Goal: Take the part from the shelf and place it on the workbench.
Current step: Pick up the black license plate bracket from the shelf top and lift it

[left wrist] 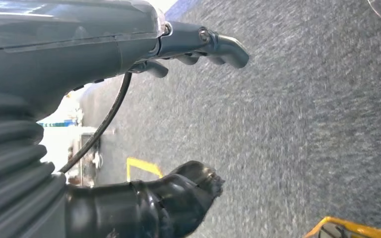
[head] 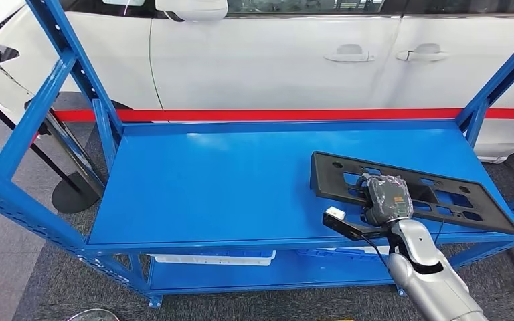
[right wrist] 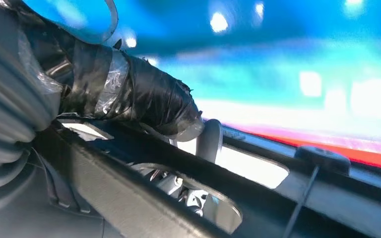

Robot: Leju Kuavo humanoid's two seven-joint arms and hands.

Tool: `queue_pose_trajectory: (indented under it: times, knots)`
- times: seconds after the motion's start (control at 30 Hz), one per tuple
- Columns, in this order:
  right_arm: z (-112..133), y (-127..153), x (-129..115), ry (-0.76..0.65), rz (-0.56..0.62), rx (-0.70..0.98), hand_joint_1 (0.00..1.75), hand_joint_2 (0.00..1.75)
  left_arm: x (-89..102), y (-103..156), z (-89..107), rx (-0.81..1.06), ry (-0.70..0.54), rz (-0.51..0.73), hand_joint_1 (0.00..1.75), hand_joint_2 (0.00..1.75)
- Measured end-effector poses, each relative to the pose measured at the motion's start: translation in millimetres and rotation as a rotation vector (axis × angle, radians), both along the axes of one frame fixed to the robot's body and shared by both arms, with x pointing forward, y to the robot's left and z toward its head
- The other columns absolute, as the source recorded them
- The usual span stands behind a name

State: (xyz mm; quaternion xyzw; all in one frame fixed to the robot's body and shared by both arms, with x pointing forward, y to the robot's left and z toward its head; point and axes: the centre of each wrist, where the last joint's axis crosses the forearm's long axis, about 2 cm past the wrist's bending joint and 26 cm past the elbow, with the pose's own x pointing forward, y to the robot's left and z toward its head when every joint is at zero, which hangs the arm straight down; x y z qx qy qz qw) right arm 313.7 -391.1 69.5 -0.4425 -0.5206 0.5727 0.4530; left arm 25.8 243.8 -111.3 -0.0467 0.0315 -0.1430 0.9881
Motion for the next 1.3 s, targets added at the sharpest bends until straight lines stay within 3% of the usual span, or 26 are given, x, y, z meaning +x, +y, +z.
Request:
queue_pose_trajectory:
  times: [0.23, 0.53, 0.7, 1.3]
  knots:
    - [53.0, 49.9, -4.5, -0.352, 0.154, -0.004, 1.75, 1.75, 0.2, 3.1, -0.3, 0.016, 0.045, 0.043, 0.0, 1.75]
    - [95.9, 84.6, -16.9, -0.616, 0.244, 0.016, 1.75, 1.75, 0.7, -2.9, 0.3, 0.014, 0.067, 0.021, 0.0, 1.75]
    - [103.0, 91.0, -23.1, -0.674, 0.264, 0.006, 1.75, 1.75, 2.0, -5.8, 0.7, 0.004, 0.063, 0.014, 0.0, 1.75]
    - [101.1, 93.9, -30.8, -0.676, 0.274, 0.011, 1.75, 1.75, 6.0, -6.2, 1.1, 0.001, 0.053, 0.014, 0.0, 1.75]
